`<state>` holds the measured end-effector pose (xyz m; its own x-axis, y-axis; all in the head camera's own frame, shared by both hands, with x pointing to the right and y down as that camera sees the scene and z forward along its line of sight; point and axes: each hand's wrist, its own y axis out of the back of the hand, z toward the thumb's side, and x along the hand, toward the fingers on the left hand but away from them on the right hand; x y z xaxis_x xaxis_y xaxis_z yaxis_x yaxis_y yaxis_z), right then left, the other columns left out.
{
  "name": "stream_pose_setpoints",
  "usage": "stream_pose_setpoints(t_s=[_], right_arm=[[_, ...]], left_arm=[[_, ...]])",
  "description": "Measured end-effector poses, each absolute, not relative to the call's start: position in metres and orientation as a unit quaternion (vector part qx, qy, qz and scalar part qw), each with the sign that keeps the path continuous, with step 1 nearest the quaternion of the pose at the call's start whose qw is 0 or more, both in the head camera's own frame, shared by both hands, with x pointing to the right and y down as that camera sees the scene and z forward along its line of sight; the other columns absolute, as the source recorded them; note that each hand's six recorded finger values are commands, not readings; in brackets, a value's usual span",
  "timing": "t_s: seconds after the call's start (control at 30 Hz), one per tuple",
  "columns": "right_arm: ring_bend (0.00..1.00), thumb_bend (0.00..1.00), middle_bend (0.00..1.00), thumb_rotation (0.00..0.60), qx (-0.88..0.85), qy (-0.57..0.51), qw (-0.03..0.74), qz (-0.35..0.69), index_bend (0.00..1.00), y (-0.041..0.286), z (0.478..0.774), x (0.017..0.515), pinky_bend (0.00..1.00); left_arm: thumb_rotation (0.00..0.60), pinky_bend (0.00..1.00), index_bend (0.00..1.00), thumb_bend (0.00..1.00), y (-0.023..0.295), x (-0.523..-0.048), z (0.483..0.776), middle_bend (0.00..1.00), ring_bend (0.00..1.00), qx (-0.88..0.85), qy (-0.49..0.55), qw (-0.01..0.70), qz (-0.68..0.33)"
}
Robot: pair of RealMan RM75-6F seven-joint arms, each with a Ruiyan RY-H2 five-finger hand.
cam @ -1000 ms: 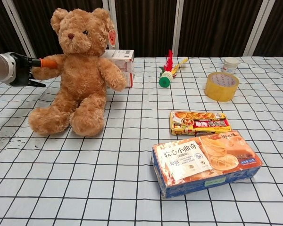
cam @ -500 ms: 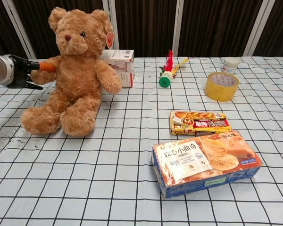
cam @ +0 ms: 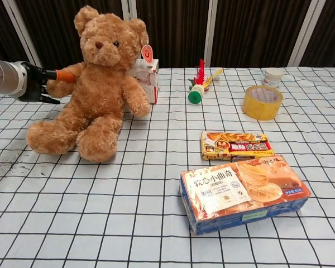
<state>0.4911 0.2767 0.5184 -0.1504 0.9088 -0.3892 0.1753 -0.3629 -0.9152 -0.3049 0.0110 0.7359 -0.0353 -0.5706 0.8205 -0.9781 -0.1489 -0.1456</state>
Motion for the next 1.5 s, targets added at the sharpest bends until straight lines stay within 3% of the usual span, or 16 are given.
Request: stream_pose_setpoints(t_s=[0.4,0.8,1.17,1.5], right_arm=[[0.19,0.42,0.11,0.600,-0.574,-0.476,0.310,0.590,0.03,0.276,0.516,0.492,0.04],[0.19,0.42,0.11,0.600,-0.574,-0.475,0.309,0.591,0.03,0.276,0.517,0.491,0.04],[0.19,0.42,0.11,0.600,-0.575,-0.479,0.310,0.587,0.03,0.275,0.514,0.490,0.04],[0.19,0.42,0.11,0.600,-0.576,-0.478,0.310,0.587,0.03,0.275,0.515,0.490,0.04]], left_arm=[[0.600,0.04,0.47,0.60,0.031,-0.317,0.762,0.45,0.05,0.626,-0.594,0.262,0.432],[0.600,0.04,0.47,0.60,0.018,-0.300,0.745,0.45,0.05,0.647,-0.589,0.247,0.416],[0.600,0.04,0.47,0.60,0.034,-0.311,0.759,0.45,0.05,0.633,-0.585,0.247,0.442],[0.600,0.04,0.47,0.60,0.016,-0.302,0.739,0.45,0.05,0.647,-0.592,0.235,0.419]])
